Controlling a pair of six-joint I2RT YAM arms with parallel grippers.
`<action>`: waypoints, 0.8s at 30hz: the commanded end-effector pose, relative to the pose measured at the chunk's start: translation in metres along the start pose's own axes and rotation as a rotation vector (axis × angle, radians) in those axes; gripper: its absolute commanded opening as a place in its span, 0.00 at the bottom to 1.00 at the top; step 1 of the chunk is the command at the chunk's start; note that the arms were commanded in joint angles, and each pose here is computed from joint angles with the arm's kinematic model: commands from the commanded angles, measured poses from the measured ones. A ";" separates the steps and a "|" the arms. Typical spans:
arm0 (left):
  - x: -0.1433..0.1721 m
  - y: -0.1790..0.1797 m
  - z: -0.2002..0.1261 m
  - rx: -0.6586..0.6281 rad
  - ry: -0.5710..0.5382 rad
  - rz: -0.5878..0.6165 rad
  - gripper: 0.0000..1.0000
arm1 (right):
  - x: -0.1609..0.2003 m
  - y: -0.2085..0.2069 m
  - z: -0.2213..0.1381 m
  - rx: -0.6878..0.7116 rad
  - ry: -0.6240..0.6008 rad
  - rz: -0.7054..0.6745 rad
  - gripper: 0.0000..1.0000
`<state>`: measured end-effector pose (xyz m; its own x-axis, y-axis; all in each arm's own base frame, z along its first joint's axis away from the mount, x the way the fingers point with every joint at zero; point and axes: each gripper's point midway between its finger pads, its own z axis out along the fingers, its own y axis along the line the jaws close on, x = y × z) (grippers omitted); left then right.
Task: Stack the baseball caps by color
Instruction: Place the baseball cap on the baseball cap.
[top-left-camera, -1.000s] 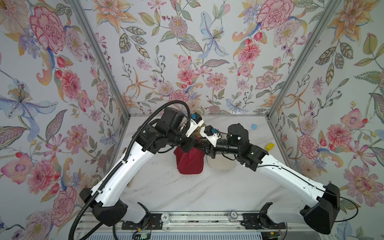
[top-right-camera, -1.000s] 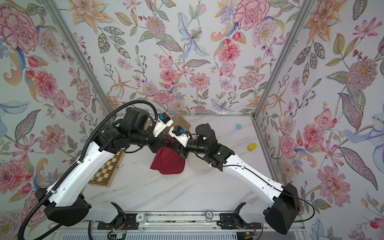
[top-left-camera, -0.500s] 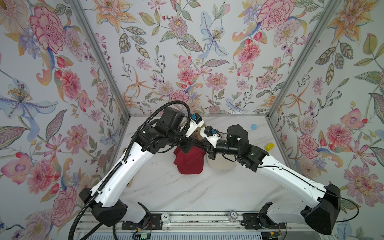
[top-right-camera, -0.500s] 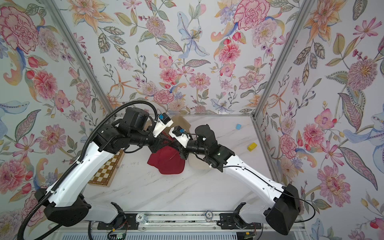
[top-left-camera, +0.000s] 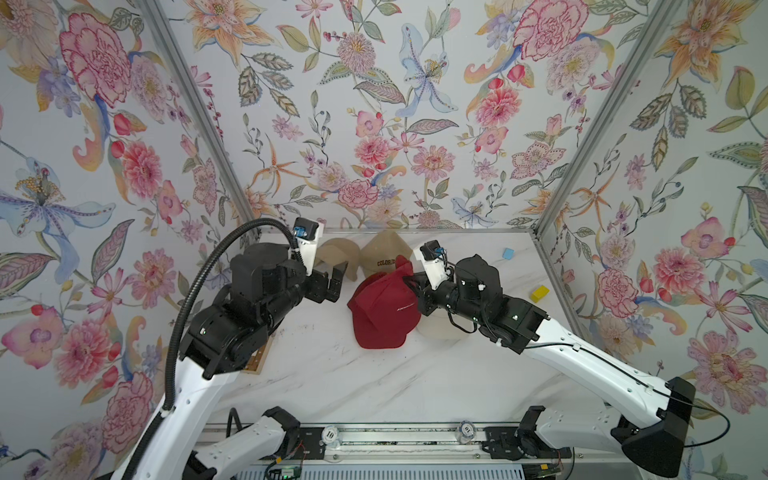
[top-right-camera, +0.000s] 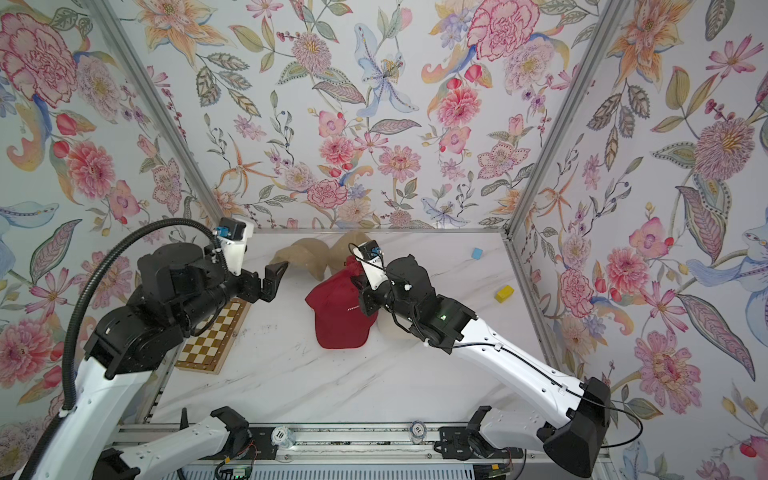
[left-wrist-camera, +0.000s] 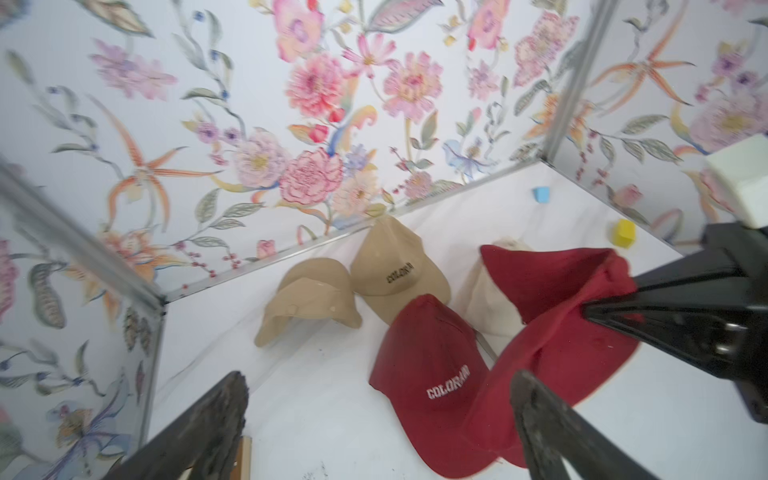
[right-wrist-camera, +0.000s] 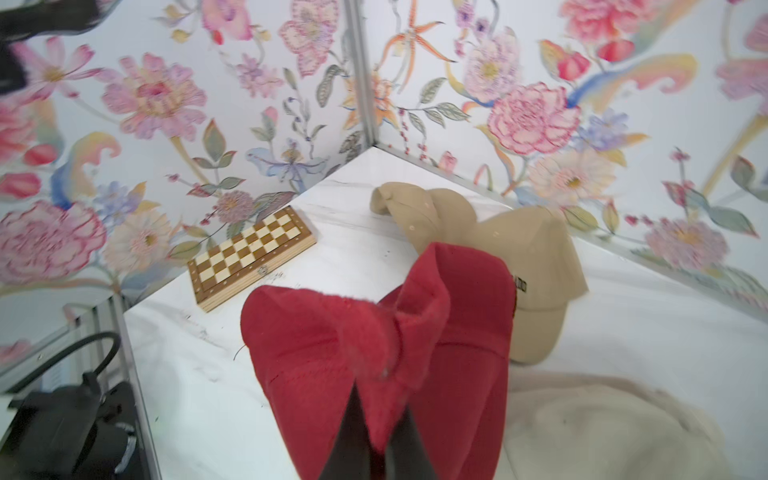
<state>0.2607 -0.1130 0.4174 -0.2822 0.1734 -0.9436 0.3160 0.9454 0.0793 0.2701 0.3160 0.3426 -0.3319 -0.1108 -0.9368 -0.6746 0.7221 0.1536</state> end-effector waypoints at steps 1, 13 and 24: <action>0.018 0.041 0.014 -0.266 -0.014 -0.083 1.00 | -0.013 -0.042 -0.005 0.312 -0.032 0.219 0.00; 0.061 0.033 0.033 -0.250 0.012 -0.104 1.00 | 0.040 -0.033 0.046 0.489 0.094 0.436 0.00; 0.092 0.020 0.053 -0.183 0.041 -0.095 1.00 | 0.074 -0.017 0.107 0.488 0.214 0.495 0.00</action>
<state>0.2880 -0.0899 0.3128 -0.3637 0.1092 -0.9251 0.0999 0.9919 0.0778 0.3237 0.3595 0.2377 -0.6656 0.1826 -0.7236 -0.0819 0.9459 0.3141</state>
